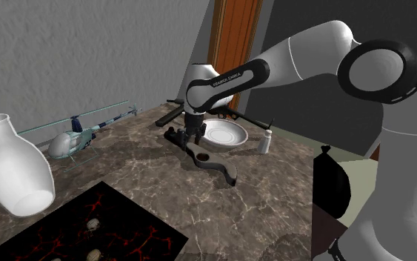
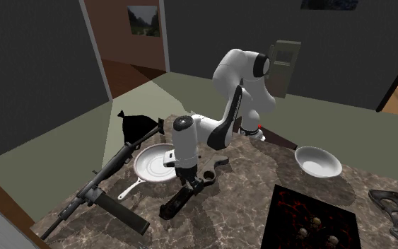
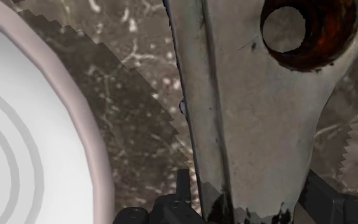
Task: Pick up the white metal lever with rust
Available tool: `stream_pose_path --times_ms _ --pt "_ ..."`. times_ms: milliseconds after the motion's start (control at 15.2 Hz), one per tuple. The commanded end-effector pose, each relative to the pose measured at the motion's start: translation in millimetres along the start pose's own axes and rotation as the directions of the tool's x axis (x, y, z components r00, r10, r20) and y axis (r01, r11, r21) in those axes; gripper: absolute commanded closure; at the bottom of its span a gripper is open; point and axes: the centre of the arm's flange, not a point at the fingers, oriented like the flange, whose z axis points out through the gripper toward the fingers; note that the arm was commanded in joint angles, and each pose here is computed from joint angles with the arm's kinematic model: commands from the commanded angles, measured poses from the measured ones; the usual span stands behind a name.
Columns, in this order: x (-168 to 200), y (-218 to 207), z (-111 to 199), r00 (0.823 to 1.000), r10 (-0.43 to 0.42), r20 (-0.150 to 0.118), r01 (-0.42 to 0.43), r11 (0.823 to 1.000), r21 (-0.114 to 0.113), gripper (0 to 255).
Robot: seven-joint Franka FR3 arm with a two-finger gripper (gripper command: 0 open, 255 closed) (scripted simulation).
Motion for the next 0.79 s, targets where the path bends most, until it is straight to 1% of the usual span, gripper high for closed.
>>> stream_pose_path --times_ms 0,330,726 --pt "0 0 1 1.000 0.000 0.002 0.000 1.000 0.000 255" --pt "0 0 1 1.000 0.000 0.002 0.000 1.000 0.000 255" --pt "-1 -2 -31 1.000 0.000 0.002 0.000 1.000 0.000 255"
